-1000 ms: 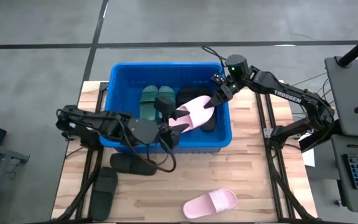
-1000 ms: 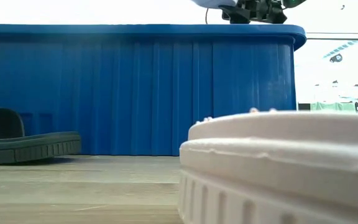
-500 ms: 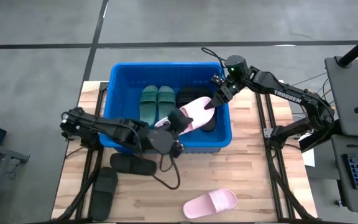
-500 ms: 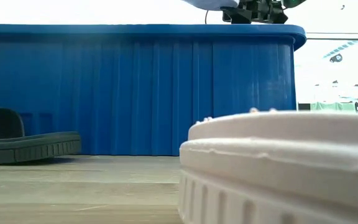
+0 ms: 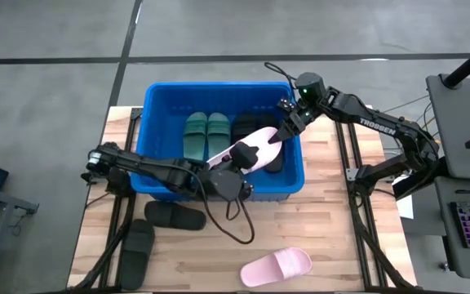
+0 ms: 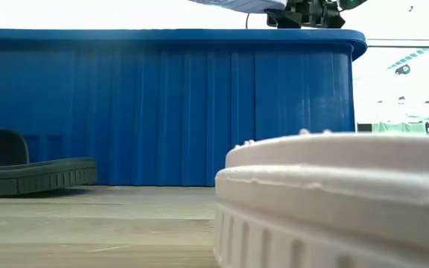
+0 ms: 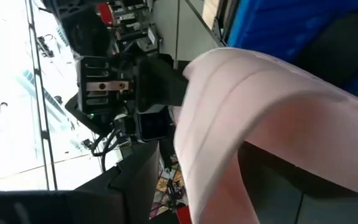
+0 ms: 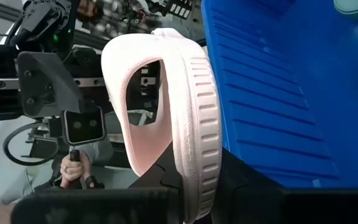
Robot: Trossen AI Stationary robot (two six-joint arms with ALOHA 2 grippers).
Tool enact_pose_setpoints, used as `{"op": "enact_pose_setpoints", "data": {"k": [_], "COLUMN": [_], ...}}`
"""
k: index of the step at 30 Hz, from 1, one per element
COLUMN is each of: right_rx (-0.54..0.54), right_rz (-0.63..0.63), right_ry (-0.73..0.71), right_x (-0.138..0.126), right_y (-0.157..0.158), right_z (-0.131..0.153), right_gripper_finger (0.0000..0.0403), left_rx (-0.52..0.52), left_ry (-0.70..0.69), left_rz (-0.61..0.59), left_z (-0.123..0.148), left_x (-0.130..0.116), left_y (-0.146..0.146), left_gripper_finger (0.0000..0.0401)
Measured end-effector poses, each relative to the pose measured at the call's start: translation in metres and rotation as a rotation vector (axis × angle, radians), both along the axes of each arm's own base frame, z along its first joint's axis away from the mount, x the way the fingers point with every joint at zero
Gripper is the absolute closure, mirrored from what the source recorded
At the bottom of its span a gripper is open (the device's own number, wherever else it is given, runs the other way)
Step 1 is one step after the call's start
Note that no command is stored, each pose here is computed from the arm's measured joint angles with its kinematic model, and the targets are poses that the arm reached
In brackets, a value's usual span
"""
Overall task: Pick and place slides into bin
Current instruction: Put the left pink slide into the blue bin
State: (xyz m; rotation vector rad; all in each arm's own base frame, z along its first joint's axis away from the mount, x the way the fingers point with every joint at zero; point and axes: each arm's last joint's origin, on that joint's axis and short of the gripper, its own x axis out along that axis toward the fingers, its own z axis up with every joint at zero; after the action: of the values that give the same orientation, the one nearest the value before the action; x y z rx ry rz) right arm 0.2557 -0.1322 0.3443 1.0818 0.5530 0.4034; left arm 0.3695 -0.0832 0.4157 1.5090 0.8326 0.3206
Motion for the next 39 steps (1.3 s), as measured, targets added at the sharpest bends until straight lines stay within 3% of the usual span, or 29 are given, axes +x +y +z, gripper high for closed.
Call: {"op": "enact_pose_setpoints", "data": {"k": [6, 16, 21, 30, 35, 39], "right_rx": [0.001, -0.010, -0.028, -0.107, -0.167, -0.227], "right_rz": [0.001, 0.004, 0.005, -0.110, -0.184, -0.247], "right_ry": [0.000, -0.008, -0.031, -0.037, -0.061, -0.097], "right_x": [0.000, 0.000, 0.000, -0.001, -0.005, -0.007], "right_y": [0.000, 0.000, -0.001, -0.010, -0.019, -0.024], "right_z": [0.000, 0.000, 0.002, 0.005, 0.017, 0.036], "right_gripper_finger": [0.0375, 0.0375, 0.0371, 0.0254, 0.0220, 0.0215], "left_rx": [-0.031, -0.009, -0.003, 0.008, -0.015, -0.133], "left_ry": [-0.036, -0.013, -0.031, -0.115, -0.187, -0.341], "left_rz": [-0.058, -0.034, -0.009, 0.137, 0.212, 0.270], "left_z": [0.004, 0.000, 0.001, 0.004, 0.007, 0.014], "left_x": [0.005, 0.009, 0.009, 0.007, 0.005, 0.001], "left_y": [0.001, 0.010, 0.011, 0.014, 0.016, 0.022], "left_gripper_finger": [0.0238, 0.0390, 0.0398, 0.0400, 0.0400, 0.0401]}}
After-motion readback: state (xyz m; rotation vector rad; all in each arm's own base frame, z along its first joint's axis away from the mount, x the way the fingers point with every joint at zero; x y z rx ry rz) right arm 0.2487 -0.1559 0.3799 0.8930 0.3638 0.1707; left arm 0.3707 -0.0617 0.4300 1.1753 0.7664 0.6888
